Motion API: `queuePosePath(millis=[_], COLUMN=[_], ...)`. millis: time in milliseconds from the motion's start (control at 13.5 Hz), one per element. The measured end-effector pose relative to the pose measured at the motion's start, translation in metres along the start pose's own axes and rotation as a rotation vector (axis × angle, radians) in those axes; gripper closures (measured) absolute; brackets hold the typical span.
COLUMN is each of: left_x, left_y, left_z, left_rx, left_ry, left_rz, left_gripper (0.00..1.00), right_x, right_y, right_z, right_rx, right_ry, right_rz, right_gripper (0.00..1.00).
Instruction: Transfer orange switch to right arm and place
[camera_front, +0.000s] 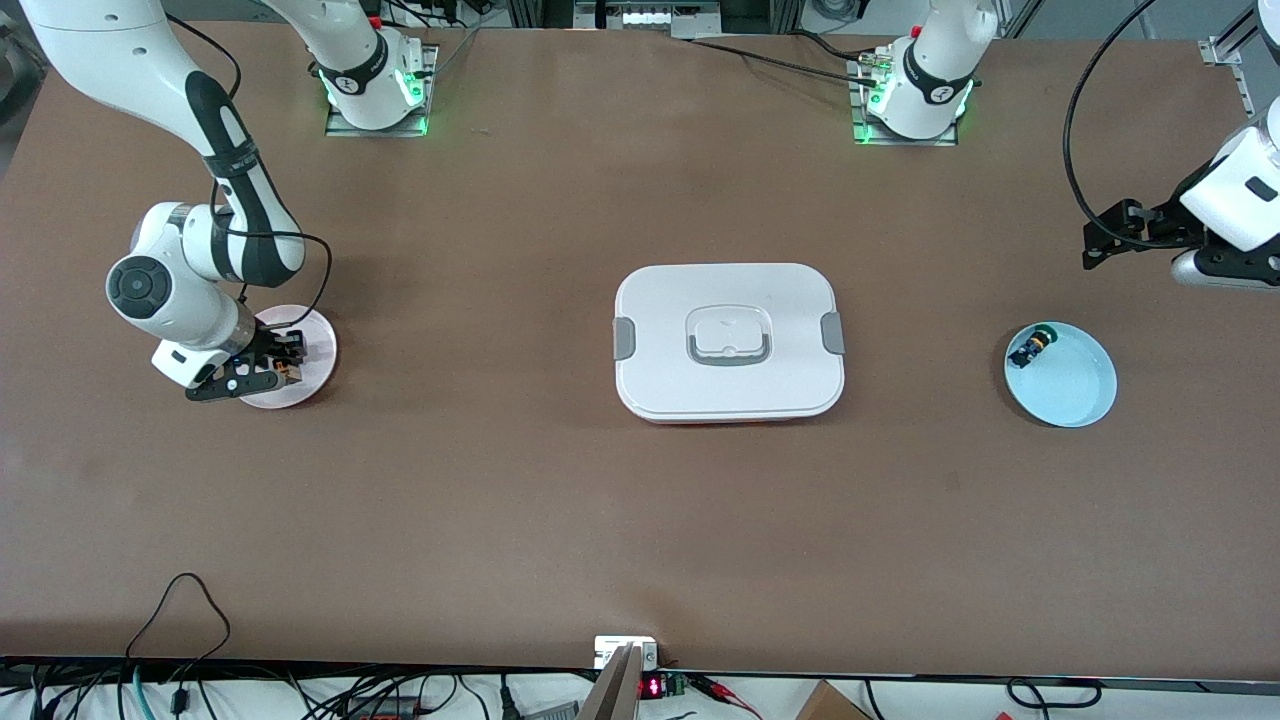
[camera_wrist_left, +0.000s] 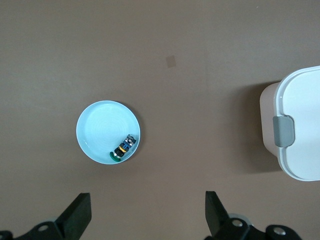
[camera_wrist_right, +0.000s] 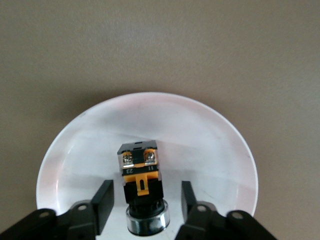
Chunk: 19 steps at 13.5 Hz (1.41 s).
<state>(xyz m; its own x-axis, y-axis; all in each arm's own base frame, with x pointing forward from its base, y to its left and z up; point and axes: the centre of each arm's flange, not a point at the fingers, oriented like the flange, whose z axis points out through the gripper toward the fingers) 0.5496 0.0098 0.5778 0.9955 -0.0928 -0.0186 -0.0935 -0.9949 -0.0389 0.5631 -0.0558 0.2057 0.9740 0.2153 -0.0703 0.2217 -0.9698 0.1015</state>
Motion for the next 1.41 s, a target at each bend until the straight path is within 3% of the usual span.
queuePosePath(millis=[222,592,666,961,1183,1405], left_x=[0.0,0.0,0.0,0.0,0.0,0.0], left_y=[0.0,0.0,0.0,-0.001,-0.001,-0.001], left_z=[-0.001,-0.001,-0.001,0.0,0.0,0.0], left_rx=[0.0,0.0,0.0,-0.001,-0.001,-0.001], left_ry=[0.002,-0.001,-0.002,-0.006,-0.006,-0.006], left_rz=[0.0,0.0,0.0,-0.002,-0.003,-0.002], left_gripper=[0.0,0.0,0.0,0.0,0.0,0.0], right_x=[0.009,0.02,0.016,0.007,-0.008,-0.009], right_y=[0.0,-0.021,-0.029,-0.045,-0.046,-0.047], right_z=[-0.046,-0.185,-0.234,-0.333,-0.369,-0.372], right_rx=[0.008,0.029,0.052,0.112,0.122,0.122], right_ry=[-0.012,-0.03,-0.044,-0.073,-0.064,-0.062], right_rz=[-0.004,-0.045,-0.052,-0.067,-0.07,-0.071], right_gripper=[0.01,0.0,0.0,0.0,0.0,0.0])
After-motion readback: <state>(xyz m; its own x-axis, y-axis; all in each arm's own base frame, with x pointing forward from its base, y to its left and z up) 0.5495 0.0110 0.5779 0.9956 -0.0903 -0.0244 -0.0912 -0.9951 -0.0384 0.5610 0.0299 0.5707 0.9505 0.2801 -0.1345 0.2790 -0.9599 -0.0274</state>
